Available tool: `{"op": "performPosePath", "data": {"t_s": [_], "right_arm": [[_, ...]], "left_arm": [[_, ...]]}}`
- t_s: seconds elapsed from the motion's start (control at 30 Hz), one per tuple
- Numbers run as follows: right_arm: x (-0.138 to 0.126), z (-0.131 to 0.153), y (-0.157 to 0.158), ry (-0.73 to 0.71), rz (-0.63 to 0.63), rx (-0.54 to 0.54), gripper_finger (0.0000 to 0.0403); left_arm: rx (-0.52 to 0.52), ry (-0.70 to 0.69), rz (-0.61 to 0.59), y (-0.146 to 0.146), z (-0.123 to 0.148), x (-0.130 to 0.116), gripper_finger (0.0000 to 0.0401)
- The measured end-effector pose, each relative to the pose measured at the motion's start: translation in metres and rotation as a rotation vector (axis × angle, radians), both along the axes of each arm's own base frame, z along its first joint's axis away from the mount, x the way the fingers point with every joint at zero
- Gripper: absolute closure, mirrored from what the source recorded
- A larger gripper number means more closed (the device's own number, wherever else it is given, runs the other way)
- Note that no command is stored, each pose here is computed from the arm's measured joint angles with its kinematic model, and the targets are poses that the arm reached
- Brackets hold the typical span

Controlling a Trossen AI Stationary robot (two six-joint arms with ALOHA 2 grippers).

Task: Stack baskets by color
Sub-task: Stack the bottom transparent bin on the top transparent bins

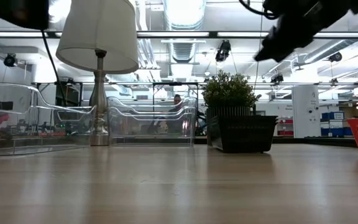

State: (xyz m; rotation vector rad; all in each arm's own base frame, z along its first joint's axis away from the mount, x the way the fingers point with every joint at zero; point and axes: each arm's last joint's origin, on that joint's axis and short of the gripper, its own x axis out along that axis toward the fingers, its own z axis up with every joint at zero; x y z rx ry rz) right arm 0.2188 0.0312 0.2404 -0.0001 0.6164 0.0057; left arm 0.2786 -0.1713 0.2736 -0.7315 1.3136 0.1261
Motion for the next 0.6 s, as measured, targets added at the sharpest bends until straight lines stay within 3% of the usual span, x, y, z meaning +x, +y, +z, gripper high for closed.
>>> {"op": "performPosePath", "data": {"t_s": [0.2, 0.37, 0.6], "right_arm": [[-0.011, 0.01, 0.012, 0.253, -0.11, 0.202, 0.0394], [-0.025, 0.003, 0.021, 0.475, -0.259, 0.438, 0.0387], [-0.05, -0.008, 0.036, 0.731, -0.517, 0.588, 0.0313]], "left_arm": [[0.17, -0.107, -0.169, 0.018, -0.001, 0.009, 0.0391], [0.318, -0.153, -0.325, 0.03, -0.009, 0.012, 0.0391], [0.453, -0.189, -0.47, 0.042, -0.012, 0.015, 0.0391]]}}
